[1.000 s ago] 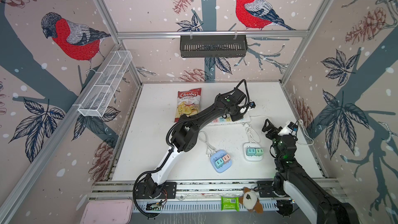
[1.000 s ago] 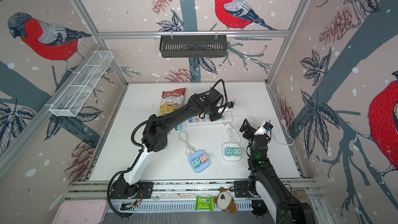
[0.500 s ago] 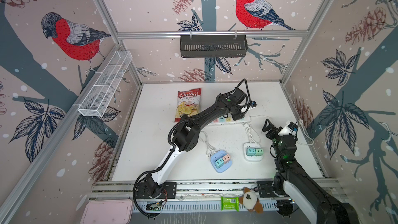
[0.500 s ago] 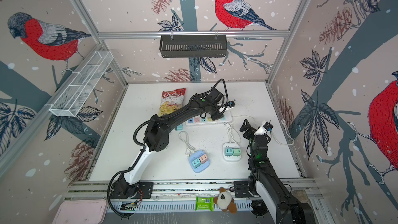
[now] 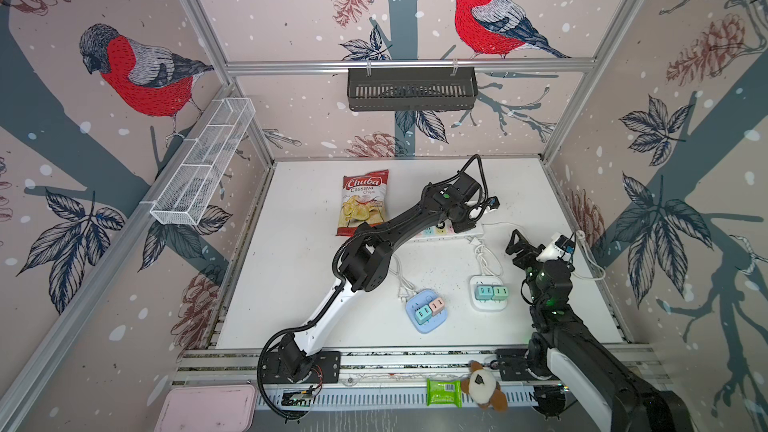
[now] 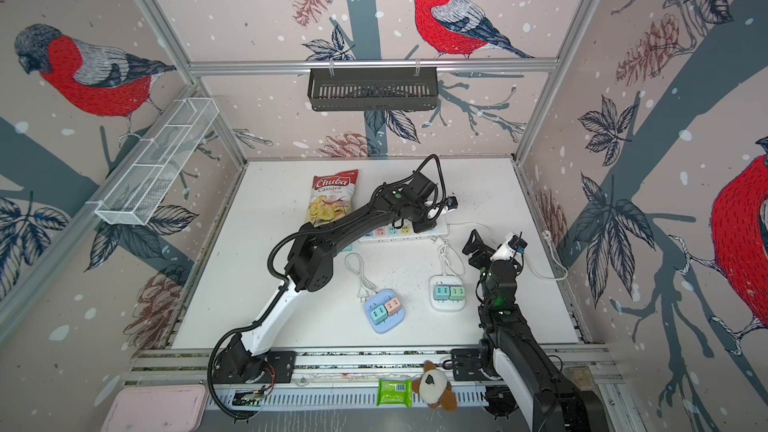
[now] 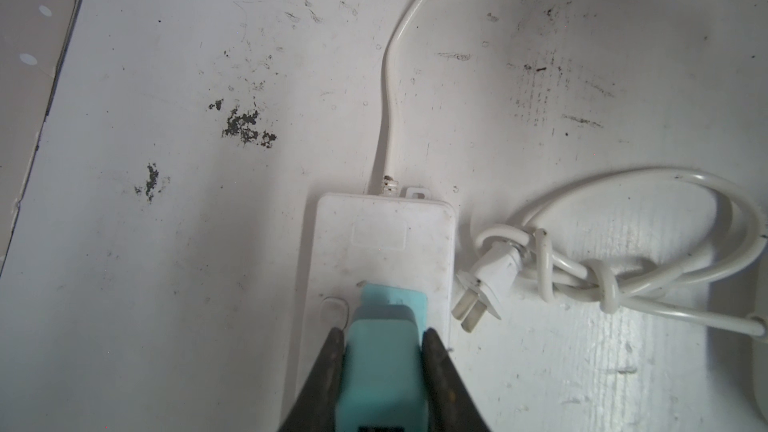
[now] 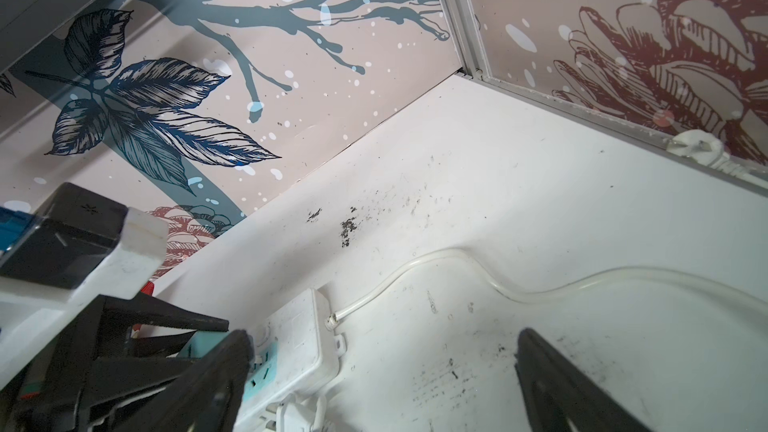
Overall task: Insert the plug
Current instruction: 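Lower the teal charger with the left gripper into the teal socket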
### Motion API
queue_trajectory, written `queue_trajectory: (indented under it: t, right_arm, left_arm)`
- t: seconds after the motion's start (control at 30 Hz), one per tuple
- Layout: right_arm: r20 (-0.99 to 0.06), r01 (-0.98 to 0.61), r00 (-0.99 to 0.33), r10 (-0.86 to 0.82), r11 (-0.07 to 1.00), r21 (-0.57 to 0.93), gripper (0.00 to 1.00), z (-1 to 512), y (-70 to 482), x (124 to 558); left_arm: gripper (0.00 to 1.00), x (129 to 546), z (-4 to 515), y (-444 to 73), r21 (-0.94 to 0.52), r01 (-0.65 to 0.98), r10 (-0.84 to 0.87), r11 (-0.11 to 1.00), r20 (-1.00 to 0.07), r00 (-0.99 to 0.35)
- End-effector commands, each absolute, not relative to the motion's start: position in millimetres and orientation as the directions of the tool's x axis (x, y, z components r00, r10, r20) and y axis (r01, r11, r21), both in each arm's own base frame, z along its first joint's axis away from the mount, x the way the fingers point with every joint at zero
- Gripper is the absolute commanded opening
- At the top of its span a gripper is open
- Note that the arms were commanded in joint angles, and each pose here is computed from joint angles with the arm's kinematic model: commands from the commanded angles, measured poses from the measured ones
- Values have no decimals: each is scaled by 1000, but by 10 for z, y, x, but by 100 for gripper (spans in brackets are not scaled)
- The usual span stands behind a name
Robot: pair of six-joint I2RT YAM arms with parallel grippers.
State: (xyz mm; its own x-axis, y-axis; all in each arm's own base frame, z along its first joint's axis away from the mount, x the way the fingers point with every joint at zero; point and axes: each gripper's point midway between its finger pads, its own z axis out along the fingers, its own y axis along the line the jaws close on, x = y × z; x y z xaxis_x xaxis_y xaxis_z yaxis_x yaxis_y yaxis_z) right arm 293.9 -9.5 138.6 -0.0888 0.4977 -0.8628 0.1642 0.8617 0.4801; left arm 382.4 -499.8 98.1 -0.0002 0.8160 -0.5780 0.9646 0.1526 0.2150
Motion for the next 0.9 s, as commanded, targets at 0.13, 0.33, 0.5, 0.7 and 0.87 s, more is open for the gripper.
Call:
queue_trajectory:
  t: [0.13,0.33,0.5,0.7,0.87]
  right_arm:
    - [-857,153,-75,510,855,496,100,1426,-86,2947]
    - [-856,152,-76,511,855,496,100,1427,-84,2948]
    - [-857,151,-74,511,855,496,100,1431,-83,2947]
    - [-856,153,-76,512,854,497,99,1426,-85,2947]
    - [-855,154,-76,512,854,498,99,1424,-86,2947]
  left_arm:
    - [0,3803,948,-5026,251,961,831,120,-554,42]
    - [0,3815,865,-5010,261,958,852,117,-522,38]
    - [0,3860,812,-4941,279,951,874,130,-486,23]
    - [0,3871,847,-4924,287,948,875,138,-483,19]
    - [0,3841,1046,-4995,277,949,844,151,-535,22]
